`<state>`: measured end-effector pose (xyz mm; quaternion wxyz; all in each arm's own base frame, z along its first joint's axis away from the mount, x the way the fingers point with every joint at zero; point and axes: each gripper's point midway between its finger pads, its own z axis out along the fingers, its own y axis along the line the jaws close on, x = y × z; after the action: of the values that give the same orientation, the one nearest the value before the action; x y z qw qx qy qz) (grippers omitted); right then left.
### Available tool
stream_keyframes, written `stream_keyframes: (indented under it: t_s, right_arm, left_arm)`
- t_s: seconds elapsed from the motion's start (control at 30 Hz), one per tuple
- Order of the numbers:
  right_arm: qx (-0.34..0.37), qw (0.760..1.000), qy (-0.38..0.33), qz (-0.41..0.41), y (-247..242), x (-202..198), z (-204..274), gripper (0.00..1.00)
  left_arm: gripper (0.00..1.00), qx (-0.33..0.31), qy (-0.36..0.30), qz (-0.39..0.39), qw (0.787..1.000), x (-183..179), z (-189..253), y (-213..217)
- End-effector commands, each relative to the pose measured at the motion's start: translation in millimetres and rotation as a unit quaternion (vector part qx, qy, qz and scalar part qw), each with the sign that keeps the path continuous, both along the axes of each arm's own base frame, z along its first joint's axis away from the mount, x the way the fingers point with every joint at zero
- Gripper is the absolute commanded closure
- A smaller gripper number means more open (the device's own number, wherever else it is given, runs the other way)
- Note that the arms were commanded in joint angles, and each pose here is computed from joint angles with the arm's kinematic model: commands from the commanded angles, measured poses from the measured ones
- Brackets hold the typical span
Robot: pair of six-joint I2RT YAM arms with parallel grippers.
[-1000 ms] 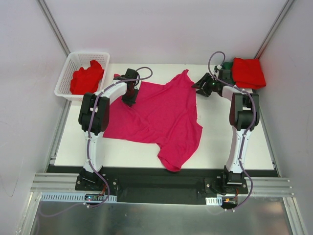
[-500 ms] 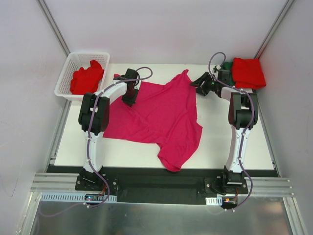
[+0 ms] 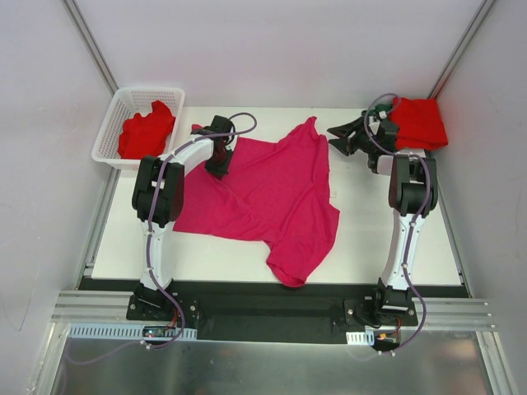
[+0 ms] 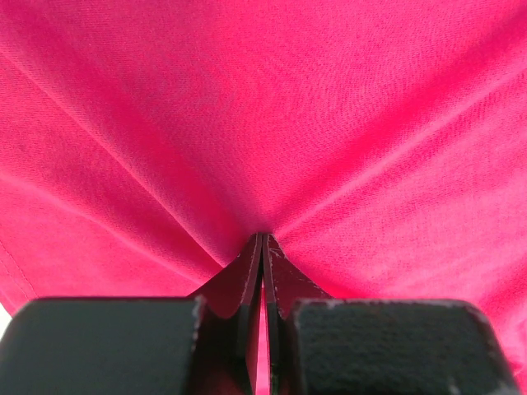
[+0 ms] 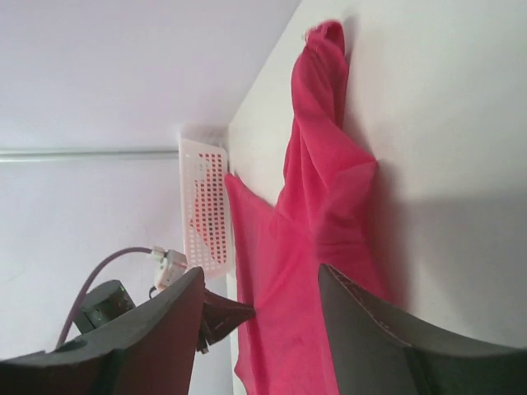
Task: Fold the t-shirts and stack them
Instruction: Flatten out the tshirt
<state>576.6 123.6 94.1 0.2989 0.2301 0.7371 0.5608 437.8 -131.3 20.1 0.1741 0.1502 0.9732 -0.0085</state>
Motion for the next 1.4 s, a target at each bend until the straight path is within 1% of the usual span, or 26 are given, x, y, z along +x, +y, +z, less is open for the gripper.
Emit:
stream_keyframes:
  t_s: [0.0, 0.13, 0.17, 0.23, 0.3, 0.33, 0.4, 0.43, 0.53, 0.6, 0.63, 0.7, 0.73, 0.8, 0.83, 0.87, 0.9, 1.13, 1.37]
  right_arm:
    - [0.030, 0.997, -0.066, -0.008, -16.6, 5.1, 37.7, 0.40]
    - [0.042, 0.995, -0.085, -0.017, -28.7, 5.3, 53.4, 0.40]
    - [0.045, 0.994, -0.101, -0.017, -31.1, 5.5, 60.6, 0.39]
    - [0.053, 0.993, -0.104, -0.025, -39.7, 6.1, 66.8, 0.39]
    - [0.048, 0.993, -0.103, -0.029, -44.0, 4.5, 68.8, 0.39]
    - [0.034, 0.993, -0.112, -0.029, -46.6, 3.0, 73.0, 0.39]
    - [0.017, 0.995, -0.092, -0.029, -47.6, -0.1, 64.4, 0.39]
    - [-0.011, 0.995, -0.100, -0.026, -48.0, -0.6, 58.2, 0.39]
    - [-0.050, 0.998, -0.036, -0.029, -49.7, -10.7, 33.9, 0.39]
    - [-0.082, 0.996, -0.037, -0.022, -48.8, -14.4, 28.8, 0.39]
    - [-0.090, 0.996, -0.016, -0.022, -49.1, -19.0, 19.0, 0.39]
    - [-0.116, 0.993, -0.013, -0.017, -48.4, -24.4, 13.2, 0.39]
    - [-0.124, 0.992, 0.011, -0.018, -48.5, -30.8, 3.2, 0.39]
    - [-0.150, 0.989, 0.016, -0.009, -45.7, -38.4, -2.9, 0.39]
    - [-0.162, 0.986, 0.036, -0.008, -45.8, -44.5, -10.3, 0.39]
    - [-0.178, 0.983, 0.038, 0.002, -42.8, -48.8, -15.4, 0.39]
    - [-0.188, 0.981, 0.055, 0.005, -42.6, -54.6, -20.7, 0.39]
    - [-0.188, 0.978, 0.085, 0.037, -19.4, -70.6, -45.4, 0.39]
    - [-0.178, 0.977, 0.103, 0.059, -2.2, -72.5, -48.7, 0.38]
  left_arm:
    - [1.00, 0.010, 0.020, 0.010, 1.000, -13.2, 2.5, 10.7]
    - [1.00, 0.009, 0.023, 0.010, 1.000, -14.3, 0.9, 10.7]
    - [1.00, 0.009, 0.021, 0.011, 1.000, -13.8, 1.6, 10.5]
    - [1.00, 0.009, 0.021, 0.010, 1.000, -13.4, 2.1, 10.4]
    - [1.00, 0.009, 0.021, 0.011, 1.000, -13.5, 1.4, 10.4]
    - [1.00, 0.008, 0.021, 0.010, 1.000, -13.4, 2.0, 10.2]
    - [1.00, 0.008, 0.021, 0.011, 1.000, -13.5, 2.1, 10.1]
    - [1.00, 0.008, 0.020, 0.011, 1.000, -13.1, 2.1, 10.0]
    - [1.00, 0.007, 0.020, 0.011, 1.000, -13.1, 2.5, 9.7]
    - [1.00, 0.006, 0.020, 0.011, 1.000, -12.8, 2.5, 9.3]
    - [1.00, 0.006, 0.020, 0.012, 1.000, -12.6, 2.5, 9.9]
    - [1.00, 0.006, 0.021, 0.011, 1.000, -12.8, 2.2, 9.3]
    - [1.00, 0.006, 0.021, 0.011, 1.000, -13.1, 1.2, 9.3]
    - [1.00, 0.005, 0.022, 0.011, 1.000, -13.4, 1.8, 9.2]
    - [1.00, 0.005, 0.021, 0.012, 1.000, -12.9, 2.2, 9.0]
    - [1.00, 0.005, 0.021, 0.012, 1.000, -12.9, 2.2, 8.9]
    - [1.00, 0.005, 0.022, 0.011, 1.000, -13.2, 1.2, 8.8]
    - [1.00, 0.004, 0.020, 0.011, 1.000, -13.2, 3.1, 8.8]
    - [1.00, 0.008, 0.017, 0.011, 1.000, -13.4, 5.4, 10.6]
